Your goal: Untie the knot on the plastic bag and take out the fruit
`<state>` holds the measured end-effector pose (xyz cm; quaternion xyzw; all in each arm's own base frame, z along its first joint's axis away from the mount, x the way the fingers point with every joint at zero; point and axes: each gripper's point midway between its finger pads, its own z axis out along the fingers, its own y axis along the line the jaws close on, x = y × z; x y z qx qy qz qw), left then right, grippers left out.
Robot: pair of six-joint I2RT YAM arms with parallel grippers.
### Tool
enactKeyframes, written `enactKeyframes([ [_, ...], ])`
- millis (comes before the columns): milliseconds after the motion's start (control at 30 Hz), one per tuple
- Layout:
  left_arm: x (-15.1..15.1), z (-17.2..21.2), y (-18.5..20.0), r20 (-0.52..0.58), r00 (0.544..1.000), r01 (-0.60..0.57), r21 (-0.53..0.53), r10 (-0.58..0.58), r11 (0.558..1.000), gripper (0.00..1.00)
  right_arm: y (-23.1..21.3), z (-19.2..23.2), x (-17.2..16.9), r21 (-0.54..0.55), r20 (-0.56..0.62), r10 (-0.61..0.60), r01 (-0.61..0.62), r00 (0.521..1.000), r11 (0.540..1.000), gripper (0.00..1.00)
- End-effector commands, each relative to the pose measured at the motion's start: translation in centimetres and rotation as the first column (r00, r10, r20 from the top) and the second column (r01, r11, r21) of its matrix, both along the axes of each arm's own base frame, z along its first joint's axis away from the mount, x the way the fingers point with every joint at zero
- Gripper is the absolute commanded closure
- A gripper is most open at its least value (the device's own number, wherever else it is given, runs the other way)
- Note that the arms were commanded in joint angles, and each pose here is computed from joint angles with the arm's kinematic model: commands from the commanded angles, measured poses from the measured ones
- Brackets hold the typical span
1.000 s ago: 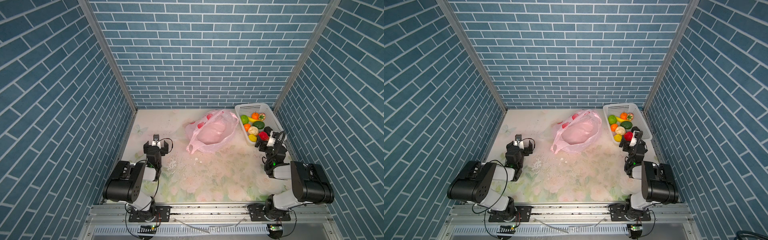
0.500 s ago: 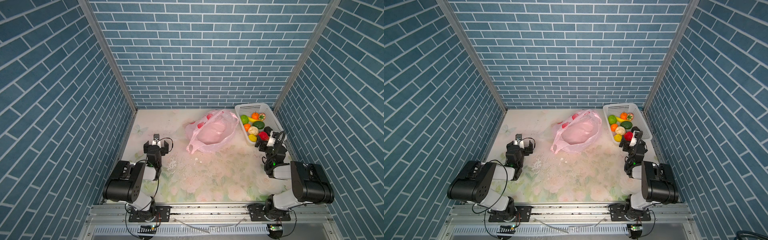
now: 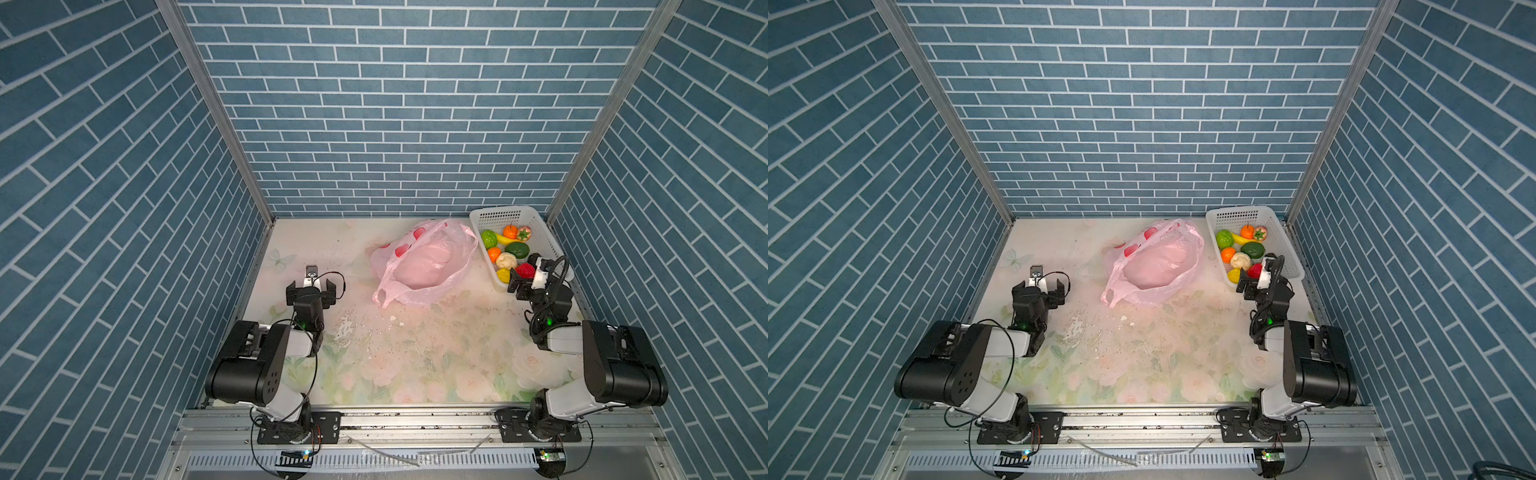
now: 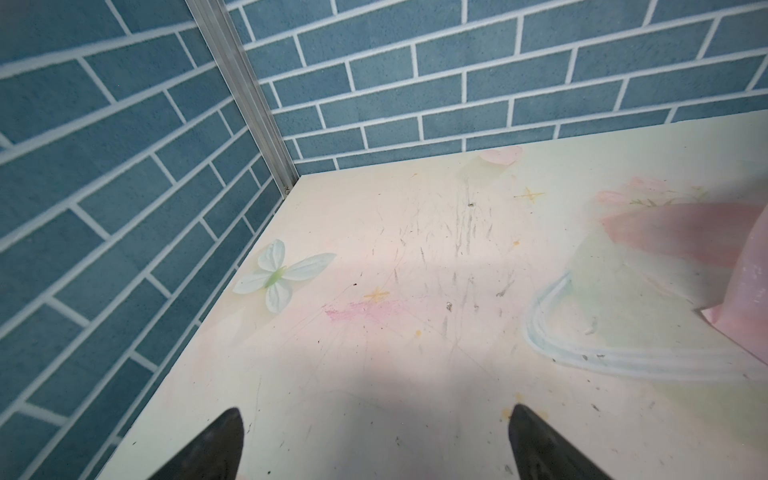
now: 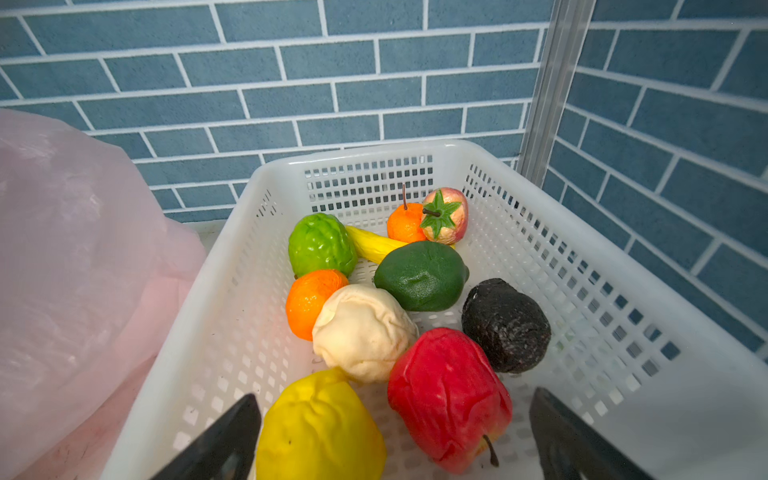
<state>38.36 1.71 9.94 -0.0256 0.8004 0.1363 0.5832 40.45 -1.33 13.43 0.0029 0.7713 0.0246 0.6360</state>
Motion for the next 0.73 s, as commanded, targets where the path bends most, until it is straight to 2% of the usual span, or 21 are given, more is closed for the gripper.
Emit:
enactKeyframes([
  [0,0.18,0.16,0.36,0.002,1.0,-0.021,-0.002,0.021,1.0,0.0,0.07,-4.71,-0.92,-0.01,-0.188,0.002,-0.004,0.982,1.0,0.01],
  [700,0.24,0.12,0.38,-0.001,1.0,-0.021,-0.004,0.021,1.0,0.0,0.05,-4.58,-1.24,-0.014,-0.171,-0.005,0.003,0.985,1.0,0.01],
])
